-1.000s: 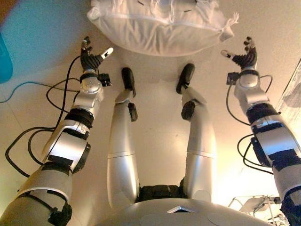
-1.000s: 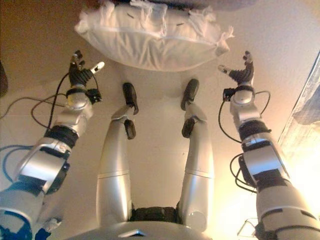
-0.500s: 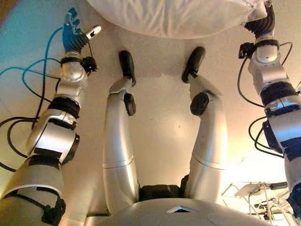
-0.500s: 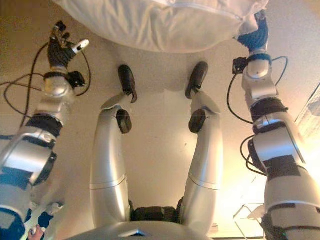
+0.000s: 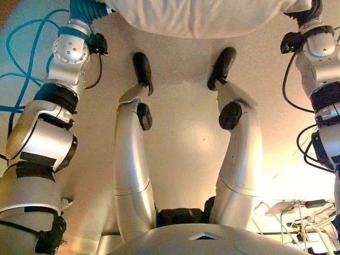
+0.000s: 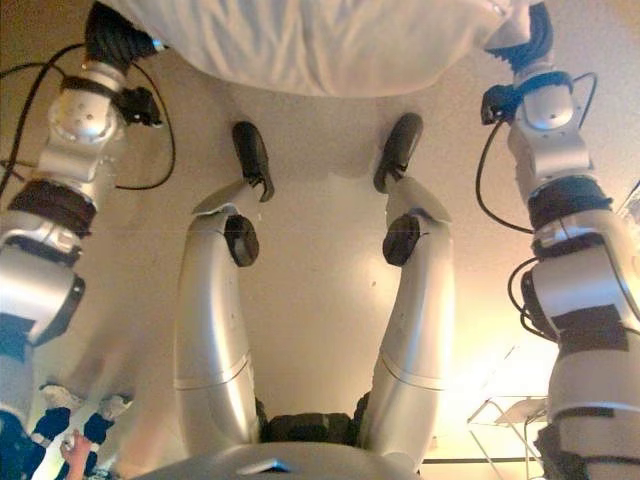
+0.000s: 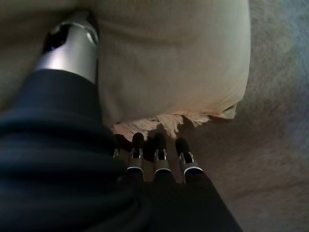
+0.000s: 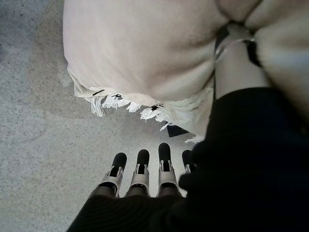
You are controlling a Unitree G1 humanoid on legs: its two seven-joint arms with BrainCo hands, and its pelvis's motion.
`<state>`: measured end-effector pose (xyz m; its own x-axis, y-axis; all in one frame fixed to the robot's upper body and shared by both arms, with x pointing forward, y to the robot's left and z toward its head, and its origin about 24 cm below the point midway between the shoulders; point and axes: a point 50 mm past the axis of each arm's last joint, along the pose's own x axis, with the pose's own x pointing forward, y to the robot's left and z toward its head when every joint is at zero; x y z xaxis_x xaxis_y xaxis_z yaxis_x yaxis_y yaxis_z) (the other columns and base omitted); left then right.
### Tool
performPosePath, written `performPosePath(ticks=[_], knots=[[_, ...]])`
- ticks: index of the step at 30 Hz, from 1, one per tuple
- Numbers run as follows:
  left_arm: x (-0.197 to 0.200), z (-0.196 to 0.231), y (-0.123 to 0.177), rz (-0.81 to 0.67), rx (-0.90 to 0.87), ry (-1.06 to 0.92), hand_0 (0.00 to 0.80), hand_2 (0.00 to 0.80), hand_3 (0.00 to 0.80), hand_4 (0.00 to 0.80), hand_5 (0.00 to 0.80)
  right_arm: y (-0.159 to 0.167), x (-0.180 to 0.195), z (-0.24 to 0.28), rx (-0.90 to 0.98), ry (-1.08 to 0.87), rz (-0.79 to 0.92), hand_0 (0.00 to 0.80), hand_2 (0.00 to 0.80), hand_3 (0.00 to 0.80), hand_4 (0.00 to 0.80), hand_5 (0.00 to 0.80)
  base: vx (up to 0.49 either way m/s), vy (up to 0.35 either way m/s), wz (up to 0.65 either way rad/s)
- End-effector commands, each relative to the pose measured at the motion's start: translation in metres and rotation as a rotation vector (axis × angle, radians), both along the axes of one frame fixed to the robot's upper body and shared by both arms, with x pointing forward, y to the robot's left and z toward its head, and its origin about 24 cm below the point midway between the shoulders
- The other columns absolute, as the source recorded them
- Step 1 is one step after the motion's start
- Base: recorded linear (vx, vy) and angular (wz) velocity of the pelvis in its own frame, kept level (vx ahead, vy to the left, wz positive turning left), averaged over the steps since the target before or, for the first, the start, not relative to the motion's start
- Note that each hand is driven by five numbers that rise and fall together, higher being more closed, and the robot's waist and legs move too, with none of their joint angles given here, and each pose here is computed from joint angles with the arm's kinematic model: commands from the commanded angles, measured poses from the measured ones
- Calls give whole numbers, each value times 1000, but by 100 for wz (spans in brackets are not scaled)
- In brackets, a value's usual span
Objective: Pick up the cushion and take it to the sofa
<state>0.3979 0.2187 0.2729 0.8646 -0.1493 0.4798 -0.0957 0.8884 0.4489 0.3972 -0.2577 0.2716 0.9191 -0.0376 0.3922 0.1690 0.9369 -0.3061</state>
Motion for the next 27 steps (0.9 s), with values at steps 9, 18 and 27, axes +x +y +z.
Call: performPosePath(ticks=[9, 18, 27], knots=[[-13, 38, -58, -346, 137, -104, 157, 157, 157, 157, 157, 30, -8, 35, -51, -101, 254, 0, 0, 0, 0, 0, 0, 4, 1], [-16, 26, -72, -478, 106, -57, 800, 800, 800, 800, 800, 50, -14, 40, -116, -143, 360, 800, 800, 800, 800, 800, -1, -9, 0], [-19, 8, -73, -518, 16, -28, 800, 800, 800, 800, 800, 51, -15, 24, -101, -112, 351, 800, 800, 800, 800, 800, -14, -7, 0]])
